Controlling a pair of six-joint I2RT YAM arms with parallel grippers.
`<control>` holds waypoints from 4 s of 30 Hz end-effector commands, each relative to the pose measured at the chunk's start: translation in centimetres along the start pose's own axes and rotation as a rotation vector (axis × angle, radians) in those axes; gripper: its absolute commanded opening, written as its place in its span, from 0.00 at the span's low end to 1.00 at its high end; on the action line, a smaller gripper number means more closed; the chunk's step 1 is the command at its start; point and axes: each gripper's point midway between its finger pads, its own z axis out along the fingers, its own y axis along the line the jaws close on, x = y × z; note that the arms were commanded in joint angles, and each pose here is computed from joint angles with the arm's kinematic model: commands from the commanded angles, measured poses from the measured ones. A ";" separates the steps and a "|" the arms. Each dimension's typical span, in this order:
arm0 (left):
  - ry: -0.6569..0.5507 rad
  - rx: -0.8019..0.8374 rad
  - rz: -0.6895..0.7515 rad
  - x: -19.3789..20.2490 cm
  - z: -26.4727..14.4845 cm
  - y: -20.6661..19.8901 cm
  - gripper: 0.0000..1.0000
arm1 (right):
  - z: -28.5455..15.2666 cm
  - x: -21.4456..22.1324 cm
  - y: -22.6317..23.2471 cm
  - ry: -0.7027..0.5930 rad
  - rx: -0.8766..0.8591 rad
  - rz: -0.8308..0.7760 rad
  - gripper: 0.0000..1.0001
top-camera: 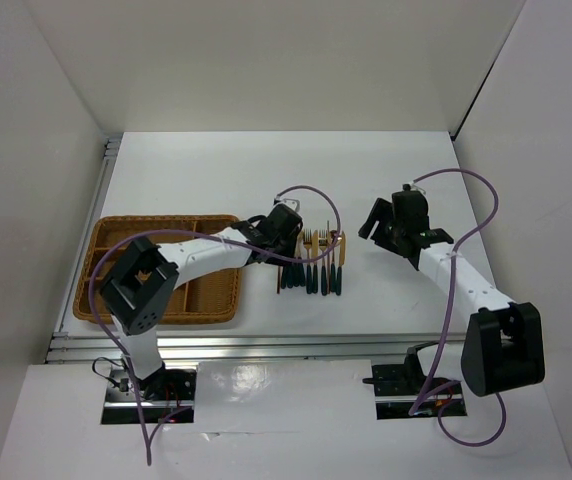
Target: Sort the eating utensils into containers
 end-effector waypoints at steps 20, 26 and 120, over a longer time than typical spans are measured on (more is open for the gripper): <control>0.038 -0.055 0.001 0.9 2.6 0.0 0.39 | 0.5 -0.3 0.2 -0.001 -0.013 -0.013 0.76; 0.053 -0.064 0.014 1.3 3.0 0.2 0.39 | 0.5 -0.3 0.2 -0.001 -0.013 -0.013 0.76; 0.181 -0.048 0.114 6.8 -0.1 6.3 0.55 | 1.5 1.2 -0.4 0.043 0.007 -0.005 0.76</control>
